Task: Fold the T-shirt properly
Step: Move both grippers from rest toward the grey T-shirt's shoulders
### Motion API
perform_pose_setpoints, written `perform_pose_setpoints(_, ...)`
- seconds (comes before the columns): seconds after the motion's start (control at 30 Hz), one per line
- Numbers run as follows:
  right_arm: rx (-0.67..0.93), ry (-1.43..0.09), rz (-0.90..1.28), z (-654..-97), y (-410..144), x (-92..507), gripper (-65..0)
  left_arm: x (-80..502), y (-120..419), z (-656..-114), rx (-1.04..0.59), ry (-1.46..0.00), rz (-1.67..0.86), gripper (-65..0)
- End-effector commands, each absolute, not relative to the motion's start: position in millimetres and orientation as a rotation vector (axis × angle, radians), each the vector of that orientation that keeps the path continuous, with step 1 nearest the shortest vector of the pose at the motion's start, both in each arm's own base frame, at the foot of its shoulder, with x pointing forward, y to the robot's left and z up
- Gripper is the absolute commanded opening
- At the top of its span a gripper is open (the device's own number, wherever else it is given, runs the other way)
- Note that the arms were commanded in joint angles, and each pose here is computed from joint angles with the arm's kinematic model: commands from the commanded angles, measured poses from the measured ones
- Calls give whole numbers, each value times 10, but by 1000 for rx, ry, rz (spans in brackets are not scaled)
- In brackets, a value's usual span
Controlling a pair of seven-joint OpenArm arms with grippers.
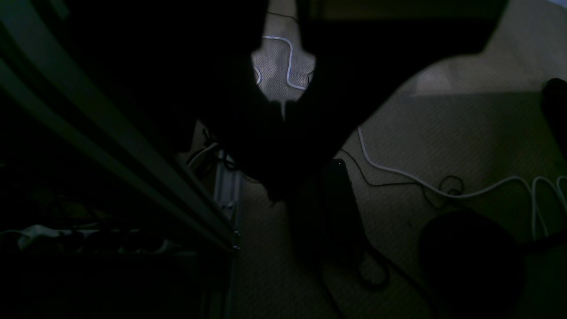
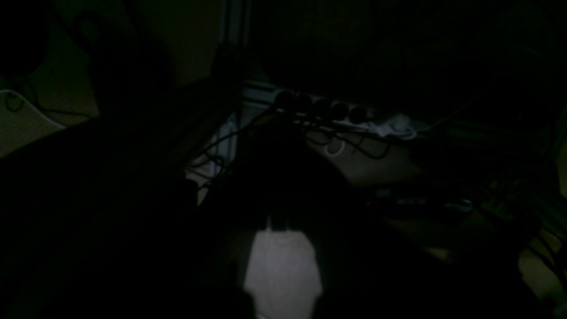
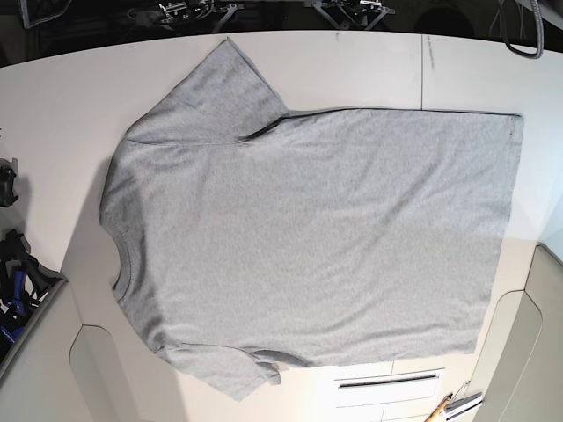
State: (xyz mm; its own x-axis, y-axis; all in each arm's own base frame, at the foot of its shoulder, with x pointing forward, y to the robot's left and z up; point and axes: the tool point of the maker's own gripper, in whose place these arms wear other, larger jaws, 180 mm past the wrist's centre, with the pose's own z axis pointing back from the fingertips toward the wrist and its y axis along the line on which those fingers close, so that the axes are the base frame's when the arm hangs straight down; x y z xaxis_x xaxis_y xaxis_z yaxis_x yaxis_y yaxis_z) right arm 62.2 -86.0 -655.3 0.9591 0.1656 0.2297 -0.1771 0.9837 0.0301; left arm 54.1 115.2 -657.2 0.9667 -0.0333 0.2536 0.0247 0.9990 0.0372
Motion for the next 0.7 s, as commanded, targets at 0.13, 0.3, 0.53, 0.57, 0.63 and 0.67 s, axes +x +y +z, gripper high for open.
perform_pose_setpoints(0.13, 45, -252, 171, -6540, -872, 673, -650, 586, 1128, -6560, 34, -277, -29, -650)
perform_pose_setpoints(0.3, 45, -252, 171, -6541, -874, 673, -650, 586, 1127, -6560, 34, -277, -29, -650)
perform_pose_setpoints(0.53, 45, -254, 170, -6538, -881, 672, -650, 545, 1131, -6560, 34, -278, -30, -650)
perform_pose_setpoints(0.57, 45, -254, 170, -6538, -883, 662, -650, 527, 1142, -6557, 36, -284, -30, -650)
perform_pose_setpoints(0.63, 43, -256, 171, -6534, -912, 641, -650, 451, 1173, -6550, 40, -295, -32, -650)
perform_pose_setpoints(0.67, 43, -260, 171, -6528, -925, 634, -650, 403, 1199, -6544, 42, -301, -34, -650)
